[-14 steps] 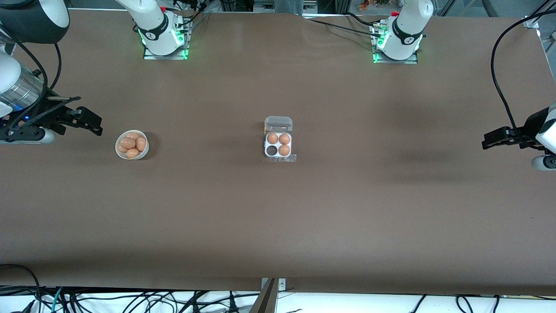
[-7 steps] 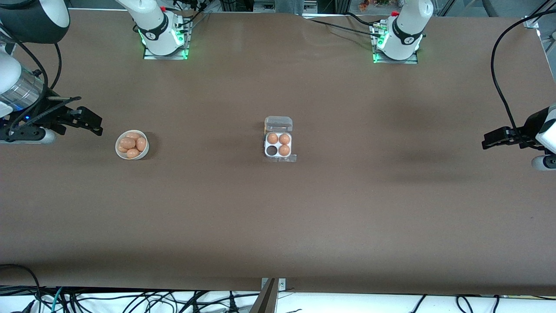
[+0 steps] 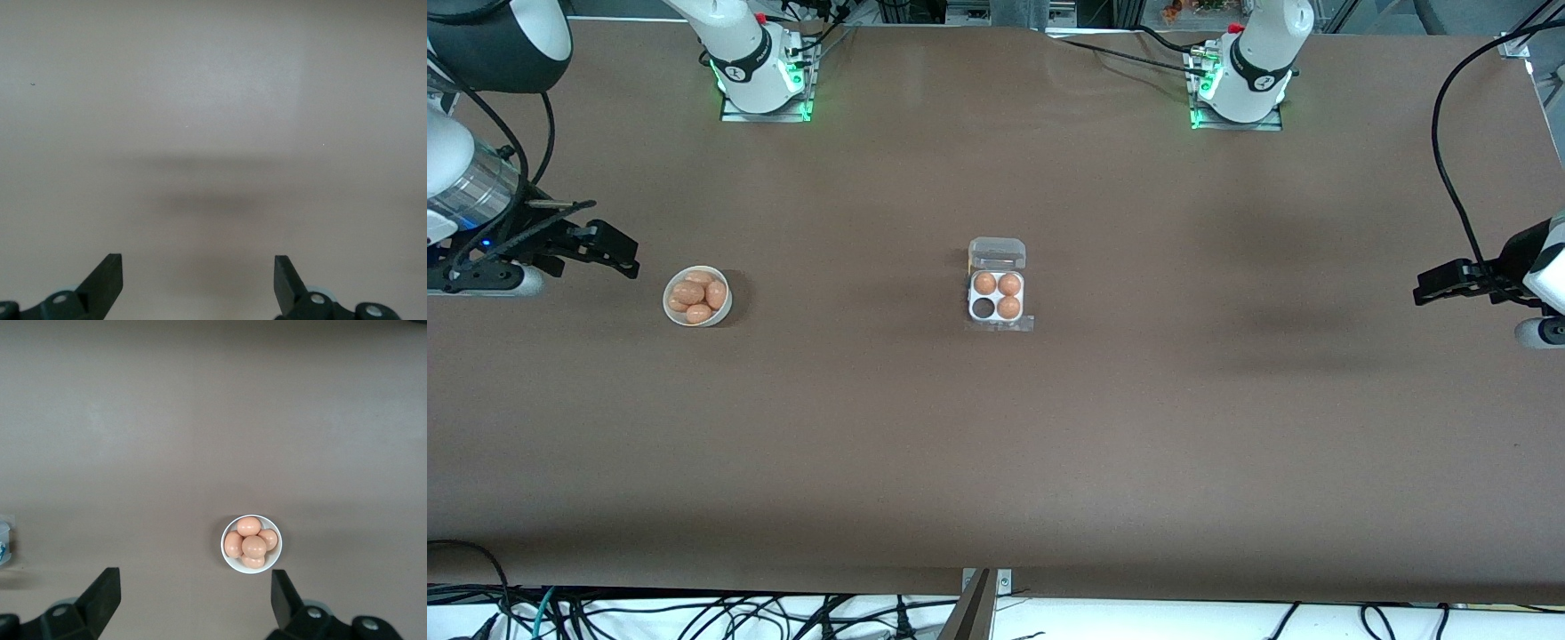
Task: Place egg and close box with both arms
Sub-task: 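Move the right gripper over the white egg bowl and lower it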
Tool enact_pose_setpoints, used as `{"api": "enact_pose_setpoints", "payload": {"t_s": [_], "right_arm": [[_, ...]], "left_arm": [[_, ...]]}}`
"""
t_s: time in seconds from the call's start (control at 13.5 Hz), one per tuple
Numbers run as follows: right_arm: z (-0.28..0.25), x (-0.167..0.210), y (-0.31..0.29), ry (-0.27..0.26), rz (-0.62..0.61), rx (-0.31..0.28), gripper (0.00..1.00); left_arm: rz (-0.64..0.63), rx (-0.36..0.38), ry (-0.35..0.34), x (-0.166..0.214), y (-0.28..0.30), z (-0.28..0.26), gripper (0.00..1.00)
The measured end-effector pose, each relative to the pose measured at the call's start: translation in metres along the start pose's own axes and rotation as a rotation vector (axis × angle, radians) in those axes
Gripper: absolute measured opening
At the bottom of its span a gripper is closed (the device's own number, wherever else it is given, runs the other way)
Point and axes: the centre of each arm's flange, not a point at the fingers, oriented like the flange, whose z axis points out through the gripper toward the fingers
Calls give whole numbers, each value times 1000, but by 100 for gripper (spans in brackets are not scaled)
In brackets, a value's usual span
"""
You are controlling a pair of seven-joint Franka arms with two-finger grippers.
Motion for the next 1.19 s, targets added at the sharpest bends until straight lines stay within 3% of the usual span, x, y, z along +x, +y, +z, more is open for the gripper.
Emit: {"api": "enact_pose_setpoints", "payload": {"t_s": [0.44, 1.04, 1.19], "right_arm": [[89, 15, 26, -131, 41, -23, 100], [214, -39, 64, -93, 91, -20, 100], [236, -55, 73, -111, 78, -7, 100]], "left_arm": [[-1, 0, -1, 0, 0, 1, 100], [-7, 0, -1, 0, -4, 1, 100], [-7, 0, -1, 0, -5, 1, 100]]}}
